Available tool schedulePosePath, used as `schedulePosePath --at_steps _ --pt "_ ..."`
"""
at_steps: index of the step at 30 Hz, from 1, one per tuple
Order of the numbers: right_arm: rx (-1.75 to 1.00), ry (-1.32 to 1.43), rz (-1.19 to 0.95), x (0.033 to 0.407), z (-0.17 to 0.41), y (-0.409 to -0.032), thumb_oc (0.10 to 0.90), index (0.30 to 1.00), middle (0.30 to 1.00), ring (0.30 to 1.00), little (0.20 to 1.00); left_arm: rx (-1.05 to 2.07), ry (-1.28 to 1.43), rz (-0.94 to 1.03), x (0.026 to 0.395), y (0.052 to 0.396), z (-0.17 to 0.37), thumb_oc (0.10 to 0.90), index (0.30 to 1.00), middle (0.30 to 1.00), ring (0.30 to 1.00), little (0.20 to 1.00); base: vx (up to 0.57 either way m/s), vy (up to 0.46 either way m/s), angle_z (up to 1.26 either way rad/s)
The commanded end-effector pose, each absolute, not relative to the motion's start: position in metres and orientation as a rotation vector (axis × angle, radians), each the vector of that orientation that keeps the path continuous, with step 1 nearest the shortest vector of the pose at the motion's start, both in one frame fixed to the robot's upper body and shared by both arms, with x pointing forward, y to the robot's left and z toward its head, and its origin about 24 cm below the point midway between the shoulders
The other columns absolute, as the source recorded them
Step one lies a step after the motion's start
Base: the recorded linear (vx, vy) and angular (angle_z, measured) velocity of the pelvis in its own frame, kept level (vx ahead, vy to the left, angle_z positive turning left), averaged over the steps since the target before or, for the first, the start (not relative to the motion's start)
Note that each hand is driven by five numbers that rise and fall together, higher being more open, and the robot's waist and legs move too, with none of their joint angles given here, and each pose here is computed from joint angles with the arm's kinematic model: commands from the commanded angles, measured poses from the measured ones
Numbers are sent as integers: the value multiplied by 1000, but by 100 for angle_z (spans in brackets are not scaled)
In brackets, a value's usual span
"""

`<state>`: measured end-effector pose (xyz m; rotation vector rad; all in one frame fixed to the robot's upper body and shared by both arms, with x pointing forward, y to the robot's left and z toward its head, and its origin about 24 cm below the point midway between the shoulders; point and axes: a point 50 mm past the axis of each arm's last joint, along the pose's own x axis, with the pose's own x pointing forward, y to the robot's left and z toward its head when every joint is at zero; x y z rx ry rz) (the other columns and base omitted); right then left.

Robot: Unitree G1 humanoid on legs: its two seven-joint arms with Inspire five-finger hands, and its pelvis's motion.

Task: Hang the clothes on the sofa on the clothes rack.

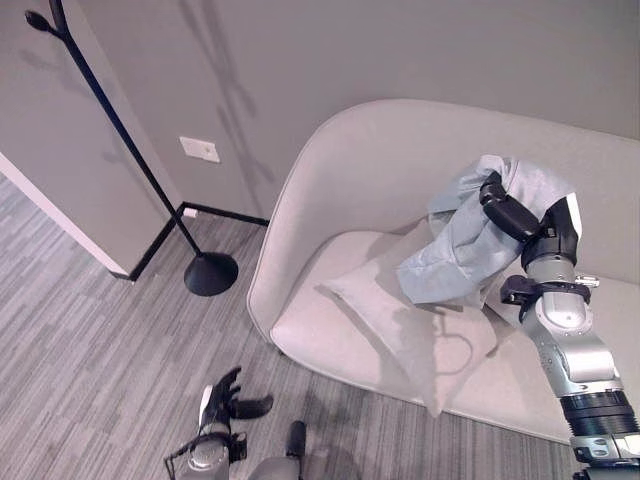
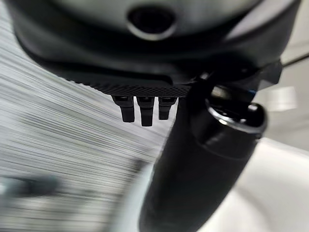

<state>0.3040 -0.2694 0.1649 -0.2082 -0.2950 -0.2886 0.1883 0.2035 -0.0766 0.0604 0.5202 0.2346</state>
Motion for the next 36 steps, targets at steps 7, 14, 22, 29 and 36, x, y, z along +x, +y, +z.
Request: schedulePosePath --at_steps 7,14,22,29,36 --pt "-261 -800 -154 302 277 -227 400 300 300 300 300 121 22 94 245 193 20 800 900 900 900 900 -8 -3 -13" --pt "-218 -756 9 308 262 -189 400 300 300 300 300 -150 -134 -65 255 150 62 800 900 900 900 900 -4 -3 -4" --pt "-65 -711 196 307 245 -144 400 300 300 300 300 -68 -201 -157 273 97 76 800 900 900 900 900 -10 -9 -8" --pt "90 -714 314 303 248 -111 400 300 300 300 300 105 -228 -257 288 50 79 800 900 900 900 900 -6 -13 -8" --pt "269 -766 435 285 259 -93 400 300 300 300 300 510 -353 -113 321 41 89 800 900 900 900 900 -1 -11 -2"
